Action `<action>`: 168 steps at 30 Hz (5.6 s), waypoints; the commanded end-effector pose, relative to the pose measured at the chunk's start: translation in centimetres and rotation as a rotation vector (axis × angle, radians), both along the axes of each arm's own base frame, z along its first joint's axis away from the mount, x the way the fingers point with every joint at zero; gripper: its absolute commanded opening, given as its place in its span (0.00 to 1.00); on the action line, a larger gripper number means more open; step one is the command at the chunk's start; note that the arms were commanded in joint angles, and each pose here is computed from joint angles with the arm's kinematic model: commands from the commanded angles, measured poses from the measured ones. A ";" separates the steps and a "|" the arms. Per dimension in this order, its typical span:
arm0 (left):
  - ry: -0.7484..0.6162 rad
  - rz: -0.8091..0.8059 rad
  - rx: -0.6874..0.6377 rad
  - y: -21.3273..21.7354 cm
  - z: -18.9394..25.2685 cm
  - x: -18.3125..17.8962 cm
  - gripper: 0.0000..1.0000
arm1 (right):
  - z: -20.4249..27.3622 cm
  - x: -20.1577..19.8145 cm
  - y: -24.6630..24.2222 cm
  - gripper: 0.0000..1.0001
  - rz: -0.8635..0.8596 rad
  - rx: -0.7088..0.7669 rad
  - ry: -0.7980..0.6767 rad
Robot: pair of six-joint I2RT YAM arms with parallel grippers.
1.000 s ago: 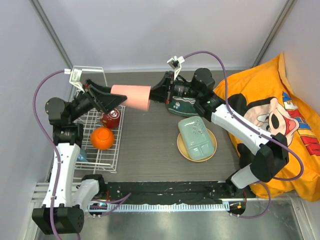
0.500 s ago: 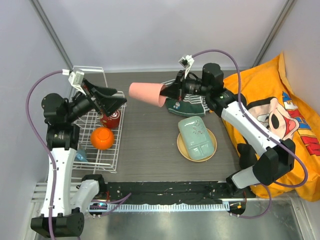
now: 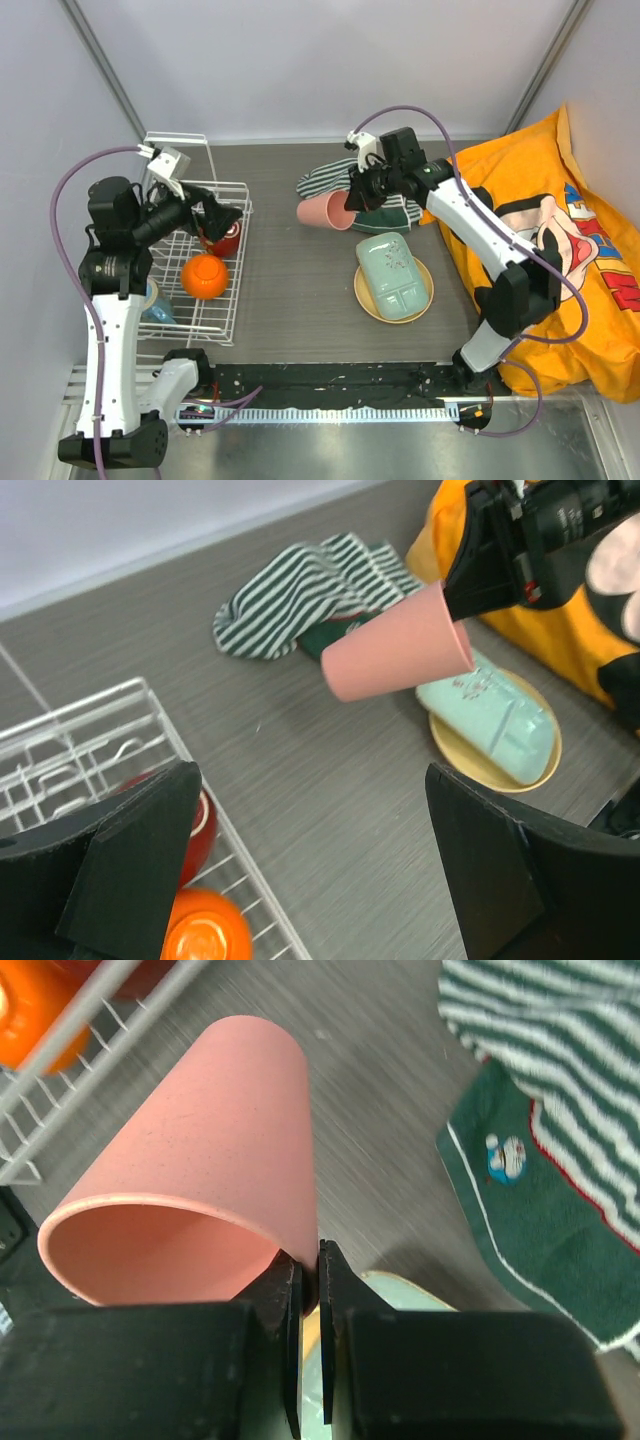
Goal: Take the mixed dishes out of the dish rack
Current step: Place the cup at the center of the board, then pick up the cup from the dish rack.
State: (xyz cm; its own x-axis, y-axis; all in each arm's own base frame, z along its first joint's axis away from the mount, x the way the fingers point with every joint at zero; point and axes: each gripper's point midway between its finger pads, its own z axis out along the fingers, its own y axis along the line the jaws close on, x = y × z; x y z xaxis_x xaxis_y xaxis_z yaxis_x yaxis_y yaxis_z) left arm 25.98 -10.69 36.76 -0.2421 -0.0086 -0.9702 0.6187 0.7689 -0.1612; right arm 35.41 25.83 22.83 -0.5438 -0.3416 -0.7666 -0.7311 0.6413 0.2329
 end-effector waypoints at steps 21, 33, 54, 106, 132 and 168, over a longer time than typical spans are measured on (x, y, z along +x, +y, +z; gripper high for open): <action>0.279 0.145 0.413 6.2 -12.0 0.3 0.99 | -7.3 -2.1 -1.6 0.01 0.070 -0.536 0.242; 0.279 0.149 0.436 6.5 -12.4 0.0 1.00 | -9.4 -3.2 -1.5 0.01 0.146 -0.633 0.301; 0.285 0.125 0.516 7.3 -14.1 -0.3 1.00 | -8.0 -2.6 0.0 0.54 0.150 -0.591 0.257; 0.506 0.350 0.910 16.6 -12.5 -4.5 1.00 | -5.8 -2.6 -3.6 0.88 0.102 -0.405 -0.100; 0.814 0.363 0.752 21.5 -21.1 -8.3 1.00 | -7.3 -1.7 -8.6 0.88 0.051 -0.386 0.008; 0.761 0.252 0.561 21.2 -23.0 -9.4 0.77 | -9.9 -2.0 -10.5 0.88 -0.039 -0.472 0.125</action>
State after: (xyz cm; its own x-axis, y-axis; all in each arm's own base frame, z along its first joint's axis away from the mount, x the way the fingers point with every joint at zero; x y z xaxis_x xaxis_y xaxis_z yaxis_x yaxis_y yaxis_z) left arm 16.70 11.31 12.22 -0.8752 0.2658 -0.4041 0.2951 0.9554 -0.0107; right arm 33.06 15.25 12.70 -0.6379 -0.6210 -0.4555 -0.6961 0.7180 -0.0041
